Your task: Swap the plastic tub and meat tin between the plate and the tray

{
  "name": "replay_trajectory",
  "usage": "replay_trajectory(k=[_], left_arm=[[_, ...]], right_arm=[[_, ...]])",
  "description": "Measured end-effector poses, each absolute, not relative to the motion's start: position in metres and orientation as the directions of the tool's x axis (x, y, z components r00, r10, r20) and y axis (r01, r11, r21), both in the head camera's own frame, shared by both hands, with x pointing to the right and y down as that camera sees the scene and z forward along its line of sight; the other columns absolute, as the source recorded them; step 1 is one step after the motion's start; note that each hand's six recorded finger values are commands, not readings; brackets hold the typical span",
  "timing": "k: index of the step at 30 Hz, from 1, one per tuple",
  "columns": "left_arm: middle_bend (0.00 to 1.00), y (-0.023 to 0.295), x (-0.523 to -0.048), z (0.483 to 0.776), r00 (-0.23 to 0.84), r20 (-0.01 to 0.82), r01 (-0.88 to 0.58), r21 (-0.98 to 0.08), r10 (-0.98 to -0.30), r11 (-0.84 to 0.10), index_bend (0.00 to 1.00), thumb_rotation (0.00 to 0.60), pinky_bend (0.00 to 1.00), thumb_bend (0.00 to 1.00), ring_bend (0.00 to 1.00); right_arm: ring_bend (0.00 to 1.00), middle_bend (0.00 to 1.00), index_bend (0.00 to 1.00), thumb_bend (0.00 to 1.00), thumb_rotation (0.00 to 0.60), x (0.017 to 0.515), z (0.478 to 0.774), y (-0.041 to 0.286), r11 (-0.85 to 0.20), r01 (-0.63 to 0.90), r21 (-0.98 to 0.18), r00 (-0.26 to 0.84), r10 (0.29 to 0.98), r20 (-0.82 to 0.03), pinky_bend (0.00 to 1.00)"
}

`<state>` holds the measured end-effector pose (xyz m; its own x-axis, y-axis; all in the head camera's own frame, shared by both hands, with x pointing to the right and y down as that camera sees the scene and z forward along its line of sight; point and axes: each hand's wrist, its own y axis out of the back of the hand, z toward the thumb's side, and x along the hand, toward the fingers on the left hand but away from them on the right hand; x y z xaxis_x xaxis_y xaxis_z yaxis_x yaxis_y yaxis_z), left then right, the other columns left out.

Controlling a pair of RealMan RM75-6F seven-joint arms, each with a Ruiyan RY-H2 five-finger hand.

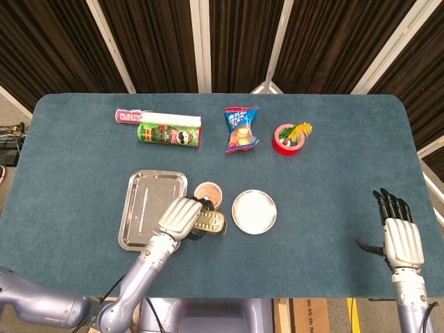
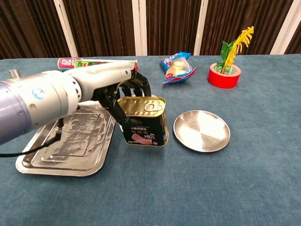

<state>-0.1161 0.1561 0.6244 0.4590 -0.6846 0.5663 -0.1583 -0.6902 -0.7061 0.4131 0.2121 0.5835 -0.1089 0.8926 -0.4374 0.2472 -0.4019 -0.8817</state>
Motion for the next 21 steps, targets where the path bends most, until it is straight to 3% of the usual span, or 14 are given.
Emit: replay_trajectory(k=[11, 21], left_arm=[[0.40, 0.163, -0.118, 0.642, 0.428, 0.607, -0.116, -0.698, -0.670, -0.707, 0.43, 0.600, 0.42, 0.50, 0.36], [0.26, 0.169, -0.117, 0.644, 0.448, 0.640, -0.103, -0.657, -0.625, -0.746, 0.36, 0.600, 0.37, 0.13, 0.23]], right_arm=[[0.00, 0.00, 0.00, 0.00, 0.600, 0.417, 0.583, 0.211, -0.398, 0.250, -0.883, -0.119, 0.892, -0.436, 0.00], [0.00, 0.00, 0.00, 0.00, 0.600, 0.417, 0.584, 0.212, -0.399, 0.247, -0.883, -0.123, 0.891, -0.437, 0.00]])
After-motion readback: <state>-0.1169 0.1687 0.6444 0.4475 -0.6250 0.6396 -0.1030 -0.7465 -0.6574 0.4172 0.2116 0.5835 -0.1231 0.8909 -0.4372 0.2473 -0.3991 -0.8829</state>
